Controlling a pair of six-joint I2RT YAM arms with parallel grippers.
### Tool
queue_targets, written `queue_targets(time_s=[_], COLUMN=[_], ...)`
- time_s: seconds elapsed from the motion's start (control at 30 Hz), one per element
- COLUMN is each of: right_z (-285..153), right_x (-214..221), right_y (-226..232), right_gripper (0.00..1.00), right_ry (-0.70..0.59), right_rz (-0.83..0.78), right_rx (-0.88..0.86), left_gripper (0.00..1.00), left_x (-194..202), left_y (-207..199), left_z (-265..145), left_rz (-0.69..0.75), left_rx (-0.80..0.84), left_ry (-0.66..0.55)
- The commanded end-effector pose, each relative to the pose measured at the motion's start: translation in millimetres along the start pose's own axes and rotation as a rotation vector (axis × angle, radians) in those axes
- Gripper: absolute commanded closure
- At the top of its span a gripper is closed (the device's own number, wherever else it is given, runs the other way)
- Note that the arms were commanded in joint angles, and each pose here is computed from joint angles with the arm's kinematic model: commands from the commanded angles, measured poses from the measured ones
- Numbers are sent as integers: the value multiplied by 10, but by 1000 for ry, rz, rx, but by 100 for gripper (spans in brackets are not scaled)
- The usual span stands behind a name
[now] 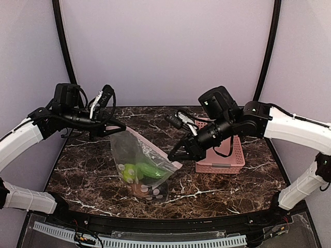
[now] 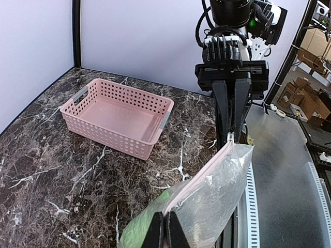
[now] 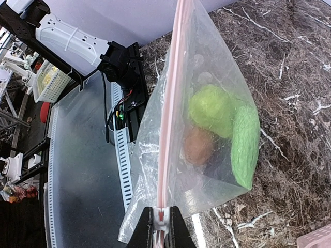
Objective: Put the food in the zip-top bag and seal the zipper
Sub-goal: Zip the zipper on the zipper food storage bag.
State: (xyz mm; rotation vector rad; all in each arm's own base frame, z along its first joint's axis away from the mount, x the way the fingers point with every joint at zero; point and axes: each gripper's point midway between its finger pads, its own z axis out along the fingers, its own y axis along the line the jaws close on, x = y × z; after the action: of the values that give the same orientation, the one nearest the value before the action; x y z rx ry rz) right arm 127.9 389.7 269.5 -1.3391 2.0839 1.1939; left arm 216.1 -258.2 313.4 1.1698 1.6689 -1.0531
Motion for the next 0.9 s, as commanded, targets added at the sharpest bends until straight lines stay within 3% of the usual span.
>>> queue_targets(time_s=[0.0, 0.7, 0.73, 0.83, 0.87], right_z=[-69, -128, -133, -177, -198], right_x=[276, 364, 347, 225, 173], right_y=[22, 16, 14, 3, -20], right_gripper=[100, 100, 97, 57, 45], right_ry=[71, 66, 62, 27, 8], right_rz=[74, 100, 95, 78, 74], right_rx=[-1, 17, 21, 46, 67], left_gripper=[99, 99, 99, 99, 92], left_x=[-40, -47, -45, -70, -92], left_y=[88, 98, 99, 61, 47], left_z=[-103, -126, -122, -110, -111], left_rz=[25, 27, 24, 14, 9], left_rx=[-75, -85, -83, -52, -42], left_ry=[-16, -21, -21, -29, -37])
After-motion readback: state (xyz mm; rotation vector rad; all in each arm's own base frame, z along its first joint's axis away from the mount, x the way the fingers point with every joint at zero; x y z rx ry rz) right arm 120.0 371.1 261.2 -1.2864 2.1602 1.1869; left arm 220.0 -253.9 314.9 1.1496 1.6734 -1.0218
